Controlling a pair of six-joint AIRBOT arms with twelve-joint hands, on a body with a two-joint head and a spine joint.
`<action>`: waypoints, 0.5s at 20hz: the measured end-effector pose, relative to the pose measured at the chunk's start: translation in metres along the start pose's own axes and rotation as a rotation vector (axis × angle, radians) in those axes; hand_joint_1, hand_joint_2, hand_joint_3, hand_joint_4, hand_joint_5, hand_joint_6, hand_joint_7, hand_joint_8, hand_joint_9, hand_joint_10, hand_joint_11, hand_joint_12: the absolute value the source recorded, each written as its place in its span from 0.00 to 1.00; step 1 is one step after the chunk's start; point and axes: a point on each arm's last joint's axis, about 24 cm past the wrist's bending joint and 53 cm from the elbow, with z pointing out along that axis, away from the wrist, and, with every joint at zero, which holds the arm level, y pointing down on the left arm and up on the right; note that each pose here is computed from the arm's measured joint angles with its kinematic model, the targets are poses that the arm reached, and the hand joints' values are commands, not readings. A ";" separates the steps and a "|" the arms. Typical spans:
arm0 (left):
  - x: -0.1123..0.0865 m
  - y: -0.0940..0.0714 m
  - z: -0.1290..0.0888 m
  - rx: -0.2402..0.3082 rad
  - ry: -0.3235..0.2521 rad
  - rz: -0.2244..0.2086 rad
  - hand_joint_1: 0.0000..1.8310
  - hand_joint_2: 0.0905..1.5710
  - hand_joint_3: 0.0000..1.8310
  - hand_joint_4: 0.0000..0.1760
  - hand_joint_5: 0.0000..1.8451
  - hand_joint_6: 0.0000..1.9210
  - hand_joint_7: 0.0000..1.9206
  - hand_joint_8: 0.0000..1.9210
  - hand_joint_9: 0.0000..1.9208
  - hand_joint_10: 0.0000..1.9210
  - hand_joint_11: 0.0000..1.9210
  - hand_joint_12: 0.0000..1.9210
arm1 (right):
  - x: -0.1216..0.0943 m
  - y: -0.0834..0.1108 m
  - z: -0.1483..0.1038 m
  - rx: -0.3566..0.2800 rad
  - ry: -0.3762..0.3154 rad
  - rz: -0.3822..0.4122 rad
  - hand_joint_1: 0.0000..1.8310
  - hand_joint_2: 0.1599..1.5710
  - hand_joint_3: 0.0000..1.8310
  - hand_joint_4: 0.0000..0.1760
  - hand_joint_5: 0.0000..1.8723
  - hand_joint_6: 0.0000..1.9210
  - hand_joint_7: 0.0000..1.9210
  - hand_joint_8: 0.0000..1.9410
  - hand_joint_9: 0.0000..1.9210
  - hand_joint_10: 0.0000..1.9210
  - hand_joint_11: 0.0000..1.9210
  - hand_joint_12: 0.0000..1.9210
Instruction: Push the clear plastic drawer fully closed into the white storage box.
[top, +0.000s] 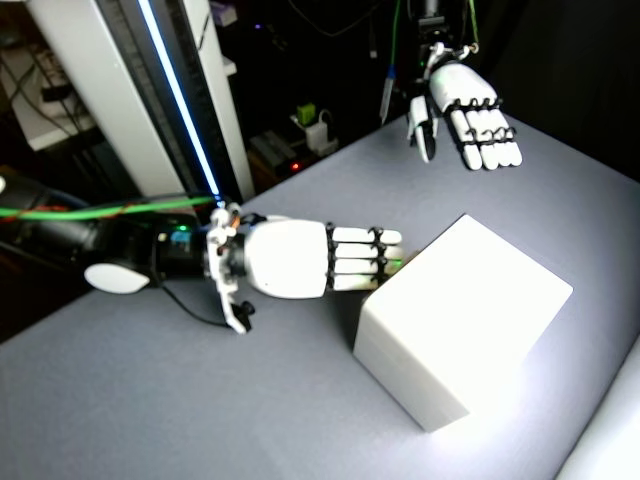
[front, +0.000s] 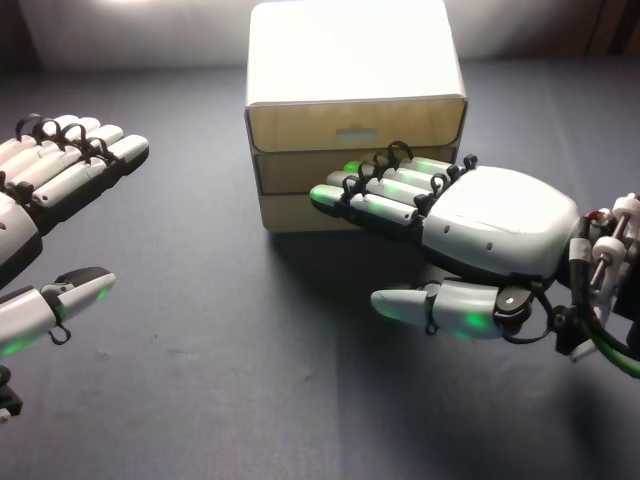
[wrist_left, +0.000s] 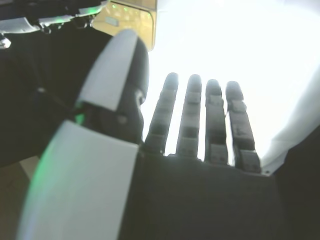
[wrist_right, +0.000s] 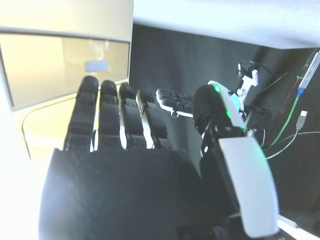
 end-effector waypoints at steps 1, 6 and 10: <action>0.000 0.000 0.000 -0.001 0.000 0.000 0.33 0.90 0.00 0.19 0.00 0.00 0.00 0.00 0.00 0.00 0.00 0.00 | 0.001 0.004 -0.001 -0.008 0.005 0.021 0.13 0.95 0.00 0.04 0.00 0.00 0.00 0.00 0.00 0.00 0.00 0.00; -0.002 0.001 -0.001 -0.001 -0.011 -0.001 0.34 0.90 0.00 0.19 0.00 0.00 0.00 0.00 0.00 0.00 0.00 0.00 | -0.005 0.029 -0.020 -0.090 0.001 0.033 0.22 0.92 0.00 0.00 0.01 0.00 0.02 0.00 0.05 0.01 0.00 0.23; -0.002 0.003 -0.003 -0.008 -0.011 -0.001 0.31 0.90 0.00 0.21 0.00 0.00 0.00 0.00 0.00 0.00 0.00 0.00 | -0.002 0.037 -0.048 -0.118 0.018 0.059 0.16 0.94 0.00 0.00 0.00 0.00 0.05 0.00 0.06 0.00 0.00 0.28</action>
